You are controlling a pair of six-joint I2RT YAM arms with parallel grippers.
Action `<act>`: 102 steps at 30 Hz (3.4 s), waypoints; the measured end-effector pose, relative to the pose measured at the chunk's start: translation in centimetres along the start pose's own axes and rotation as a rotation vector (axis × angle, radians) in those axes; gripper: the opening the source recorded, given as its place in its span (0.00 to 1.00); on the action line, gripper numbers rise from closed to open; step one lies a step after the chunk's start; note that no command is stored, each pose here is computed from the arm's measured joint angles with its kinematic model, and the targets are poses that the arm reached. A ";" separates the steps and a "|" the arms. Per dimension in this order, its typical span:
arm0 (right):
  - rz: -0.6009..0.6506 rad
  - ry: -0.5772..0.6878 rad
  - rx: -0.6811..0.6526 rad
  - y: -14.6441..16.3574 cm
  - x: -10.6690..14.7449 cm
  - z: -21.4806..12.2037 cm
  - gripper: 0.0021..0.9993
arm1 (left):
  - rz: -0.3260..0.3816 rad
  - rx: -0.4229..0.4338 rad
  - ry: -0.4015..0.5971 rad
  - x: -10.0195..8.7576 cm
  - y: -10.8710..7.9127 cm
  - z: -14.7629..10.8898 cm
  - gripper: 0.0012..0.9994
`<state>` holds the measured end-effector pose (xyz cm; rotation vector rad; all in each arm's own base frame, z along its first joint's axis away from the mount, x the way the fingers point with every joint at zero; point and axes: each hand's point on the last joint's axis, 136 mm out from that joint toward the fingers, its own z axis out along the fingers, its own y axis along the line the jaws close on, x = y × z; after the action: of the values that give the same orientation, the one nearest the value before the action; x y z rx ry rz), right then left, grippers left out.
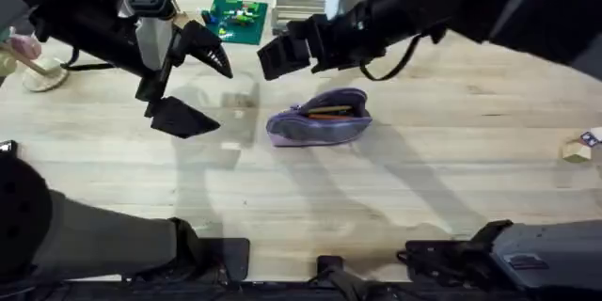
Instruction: Unzip the bag, pick up the pens from the table one at a time and place them inside, then zip the bag closed.
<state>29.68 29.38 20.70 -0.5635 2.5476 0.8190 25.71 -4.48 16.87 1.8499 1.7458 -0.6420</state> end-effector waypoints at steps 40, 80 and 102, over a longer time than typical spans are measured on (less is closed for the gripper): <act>0.052 0.258 0.064 -2.1 5.4 7.1 1.00 | 0.000 0.001 0.002 0.0 0.0 0.0 0.99; 0.055 0.258 0.063 -1.9 5.4 7.2 0.03 | 0.003 0.001 0.002 0.0 0.0 0.0 0.96; 0.007 0.136 0.045 -0.1 3.1 3.3 0.03 | -0.031 0.017 -0.060 -1.2 -0.6 0.0 1.00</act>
<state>27.95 30.52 16.65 -0.6157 2.6855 0.7469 25.01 -5.33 17.65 1.7993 1.7386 -0.7196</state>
